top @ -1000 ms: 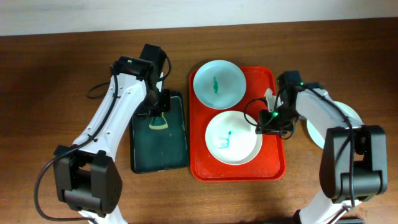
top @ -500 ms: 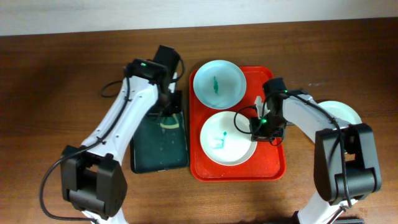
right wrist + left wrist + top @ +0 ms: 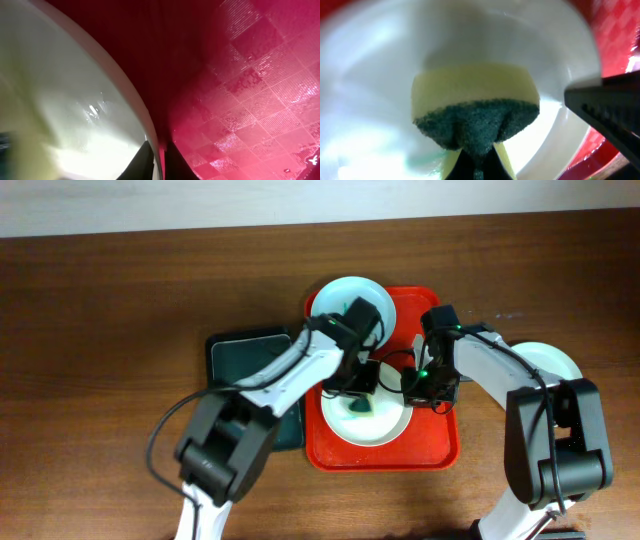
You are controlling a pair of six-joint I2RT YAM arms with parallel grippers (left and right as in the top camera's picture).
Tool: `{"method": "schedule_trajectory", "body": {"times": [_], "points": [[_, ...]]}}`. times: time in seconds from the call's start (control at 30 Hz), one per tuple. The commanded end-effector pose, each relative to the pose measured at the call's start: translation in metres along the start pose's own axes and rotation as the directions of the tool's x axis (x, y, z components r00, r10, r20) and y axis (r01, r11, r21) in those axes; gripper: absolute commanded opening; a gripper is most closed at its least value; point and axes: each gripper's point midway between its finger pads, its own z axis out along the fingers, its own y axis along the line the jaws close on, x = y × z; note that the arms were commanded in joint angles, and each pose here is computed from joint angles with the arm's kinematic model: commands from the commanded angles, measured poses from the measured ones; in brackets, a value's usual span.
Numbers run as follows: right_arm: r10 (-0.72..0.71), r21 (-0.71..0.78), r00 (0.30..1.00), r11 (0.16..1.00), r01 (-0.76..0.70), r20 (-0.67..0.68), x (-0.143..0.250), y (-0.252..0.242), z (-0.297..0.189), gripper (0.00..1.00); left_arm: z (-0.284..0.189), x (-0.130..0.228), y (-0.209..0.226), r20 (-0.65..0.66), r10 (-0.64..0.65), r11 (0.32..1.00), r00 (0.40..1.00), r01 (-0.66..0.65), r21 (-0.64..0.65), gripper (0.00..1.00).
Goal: Clean dirty plates on tray and stack at the side
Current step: 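Scrub the white plate with the sponge while right gripper holds its rim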
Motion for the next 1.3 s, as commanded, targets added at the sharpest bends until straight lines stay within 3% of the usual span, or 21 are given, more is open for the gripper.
{"method": "schedule_trajectory", "body": {"times": [0.0, 0.07, 0.13, 0.27, 0.43, 0.67, 0.87, 1.27], "points": [[0.009, 0.017, 1.0, 1.0, -0.009, 0.001, 0.001, -0.002, 0.0, 0.11, 0.018, 0.012, -0.004, -0.077, -0.033, 0.998, 0.996, 0.037, 0.045, 0.0], [0.01, 0.018, 1.0, 1.0, -0.01, 0.0, 0.001, -0.002, 0.0, 0.11, 0.021, 0.01, 0.009, -0.064, -0.043, 0.999, 0.997, 0.042, -0.012, 0.0], [0.01, 0.017, 1.0, 1.0, -0.01, 0.0, 0.001, -0.002, 0.0, 0.11, 0.018, 0.012, 0.036, -0.049, -0.071, 0.986, 0.996, 0.063, -0.152, 0.0], [0.01, 0.018, 1.0, 1.0, -0.01, -0.001, 0.002, -0.002, 0.0, 0.11, 0.003, 0.023, 0.085, -0.025, -0.142, 0.903, 0.99, 0.119, -0.413, 0.0], [0.01, 0.018, 1.0, 1.0, -0.01, -0.004, 0.002, -0.002, 0.0, 0.11, -0.012, 0.022, 0.112, 0.01, -0.127, 0.827, 0.992, 0.111, -0.551, 0.0], [0.011, 0.019, 1.0, 1.0, -0.011, -0.005, 0.003, -0.003, 0.0, 0.11, -0.003, 0.022, 0.097, 0.022, -0.191, 0.862, 0.981, 0.178, -0.474, 0.0], [0.013, 0.021, 1.0, 1.0, -0.013, -0.014, 0.005, -0.003, 0.0, 0.11, 0.024, 0.013, 0.012, -0.068, -0.141, 0.989, 0.988, 0.138, -0.046, 0.0], [0.013, 0.021, 1.0, 1.0, -0.013, -0.014, 0.005, -0.003, 0.0, 0.11, 0.038, 0.041, -0.029, -0.123, 0.048, 0.999, 0.991, -0.05, -0.01, 0.0]]}}
